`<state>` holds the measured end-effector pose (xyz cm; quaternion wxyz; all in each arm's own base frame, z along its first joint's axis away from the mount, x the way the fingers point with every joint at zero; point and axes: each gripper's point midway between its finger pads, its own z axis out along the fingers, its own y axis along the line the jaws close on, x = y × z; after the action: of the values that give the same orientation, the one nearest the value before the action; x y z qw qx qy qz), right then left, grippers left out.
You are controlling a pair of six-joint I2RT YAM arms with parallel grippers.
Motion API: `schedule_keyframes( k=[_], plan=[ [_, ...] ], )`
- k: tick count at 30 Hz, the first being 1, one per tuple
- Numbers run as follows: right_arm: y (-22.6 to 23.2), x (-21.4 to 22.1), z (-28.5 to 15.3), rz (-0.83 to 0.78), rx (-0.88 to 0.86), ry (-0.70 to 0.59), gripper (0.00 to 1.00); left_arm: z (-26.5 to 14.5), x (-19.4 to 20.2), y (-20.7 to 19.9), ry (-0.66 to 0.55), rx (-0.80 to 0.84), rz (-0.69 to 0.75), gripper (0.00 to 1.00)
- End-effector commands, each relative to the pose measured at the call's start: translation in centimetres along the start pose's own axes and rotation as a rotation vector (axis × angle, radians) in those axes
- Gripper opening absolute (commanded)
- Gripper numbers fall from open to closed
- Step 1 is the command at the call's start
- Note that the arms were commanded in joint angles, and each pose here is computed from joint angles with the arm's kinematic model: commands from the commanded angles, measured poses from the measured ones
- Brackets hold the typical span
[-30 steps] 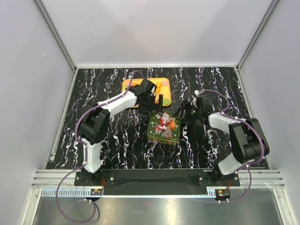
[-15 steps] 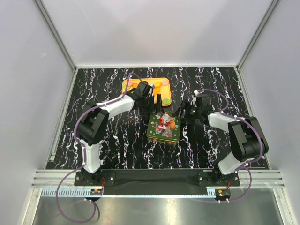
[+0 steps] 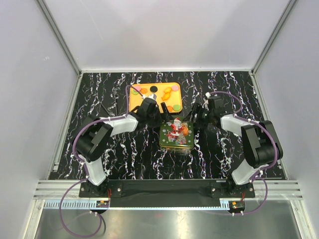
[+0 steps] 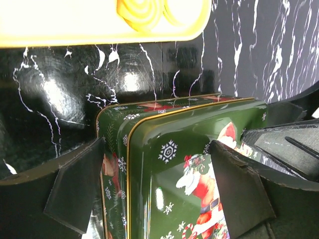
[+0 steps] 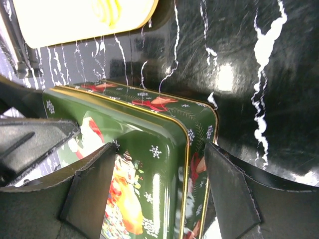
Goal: Pack the cookies
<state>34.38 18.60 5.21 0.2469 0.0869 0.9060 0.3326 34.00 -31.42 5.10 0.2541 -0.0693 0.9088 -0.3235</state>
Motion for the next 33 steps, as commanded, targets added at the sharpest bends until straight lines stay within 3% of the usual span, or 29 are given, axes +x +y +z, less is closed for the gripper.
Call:
schedule_keyframes(
  k=[1, 6, 12, 13, 17, 23, 26, 28, 33],
  plan=[
    [0.2, -0.3, 0.8, -0.025, 0.018, 0.031, 0.78, 0.6, 10.1, 4.0, 0.219, -0.174, -0.055, 0.68],
    [1.0, -1.1, 1.0, -0.053, 0.000, 0.040, 0.80, 0.0, 11.6, 1.8, 0.227, -0.125, -0.056, 0.62],
    [2.2, -1.1, 1.0, -0.095, -0.031, 0.051, 0.85, -0.6, 10.5, 1.2, 0.183, -0.119, -0.032, 0.59],
    [2.4, -1.0, 1.0, -0.103, -0.038, 0.052, 0.99, -0.8, 10.0, 1.3, 0.172, -0.128, -0.012, 0.59],
    [3.1, -0.4, 0.8, -0.134, -0.052, 0.056, 1.00, -0.9, 8.9, 1.4, 0.155, -0.122, -0.013, 0.55],
    [2.6, 0.7, 0.8, -0.140, -0.030, 0.058, 0.91, -0.5, 8.9, 0.9, 0.163, -0.092, -0.026, 0.45],
    [1.9, 1.1, 0.9, -0.149, -0.012, 0.061, 0.81, -0.6, 8.6, 0.8, 0.157, -0.089, -0.026, 0.40],
    [1.1, 1.3, 1.3, -0.152, 0.014, 0.069, 0.68, -0.8, 7.9, 0.9, 0.146, -0.086, -0.033, 0.39],
    [0.2, 1.8, 2.3, -0.144, 0.030, 0.086, 0.61, -1.2, 5.9, 1.3, 0.101, -0.059, -0.049, 0.34]
  ],
)
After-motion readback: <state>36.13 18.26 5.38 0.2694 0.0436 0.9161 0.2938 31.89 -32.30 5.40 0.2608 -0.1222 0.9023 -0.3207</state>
